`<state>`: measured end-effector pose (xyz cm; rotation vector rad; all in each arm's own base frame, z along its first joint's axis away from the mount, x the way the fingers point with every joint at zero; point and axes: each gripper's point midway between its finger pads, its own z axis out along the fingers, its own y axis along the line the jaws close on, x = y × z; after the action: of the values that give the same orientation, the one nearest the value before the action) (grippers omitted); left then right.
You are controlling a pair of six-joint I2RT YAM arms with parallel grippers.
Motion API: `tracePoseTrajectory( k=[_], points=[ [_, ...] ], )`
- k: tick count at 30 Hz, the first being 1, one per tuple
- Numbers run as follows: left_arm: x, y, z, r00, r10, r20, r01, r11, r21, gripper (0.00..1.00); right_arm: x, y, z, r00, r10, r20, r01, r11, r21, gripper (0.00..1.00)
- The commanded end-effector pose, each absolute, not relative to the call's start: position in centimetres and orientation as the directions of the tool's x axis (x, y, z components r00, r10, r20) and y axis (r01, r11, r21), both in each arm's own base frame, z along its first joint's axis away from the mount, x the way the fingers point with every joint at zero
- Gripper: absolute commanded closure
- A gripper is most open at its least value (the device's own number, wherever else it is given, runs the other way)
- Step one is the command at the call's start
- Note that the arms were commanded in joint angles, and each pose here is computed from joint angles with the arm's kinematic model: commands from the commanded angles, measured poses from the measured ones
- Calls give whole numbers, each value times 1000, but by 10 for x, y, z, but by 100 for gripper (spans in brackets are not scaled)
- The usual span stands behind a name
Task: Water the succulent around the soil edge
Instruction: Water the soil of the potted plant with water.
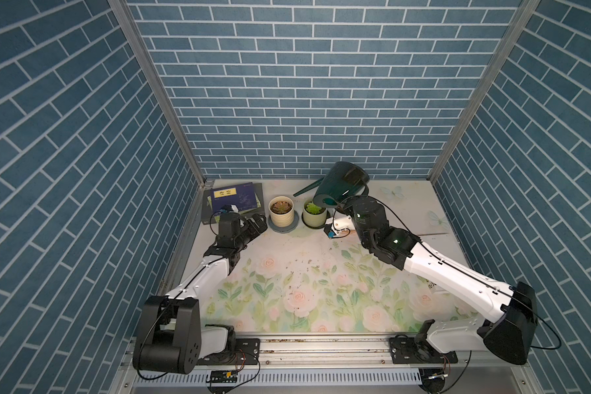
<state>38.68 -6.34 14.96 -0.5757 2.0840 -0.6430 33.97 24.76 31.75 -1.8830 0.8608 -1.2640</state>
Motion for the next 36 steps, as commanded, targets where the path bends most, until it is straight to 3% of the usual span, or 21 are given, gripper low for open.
tracePoseTrajectory(
  k=[1, 21, 36],
  points=[
    [388, -61, 148, -523, -605, -600, -168, 764, -624, 0, 332, 251, 339, 298, -852, 431, -93, -475, -875, 100],
    [390, -61, 149, -527, -601, -600, -163, 765, -623, 0, 343, 300, 339, 395, -824, 406, -43, -458, -888, 100],
    [389, -60, 147, -527, -603, -599, -171, 765, -621, 0, 359, 287, 342, 329, -878, 347, -67, -389, -919, 100]
  ],
)
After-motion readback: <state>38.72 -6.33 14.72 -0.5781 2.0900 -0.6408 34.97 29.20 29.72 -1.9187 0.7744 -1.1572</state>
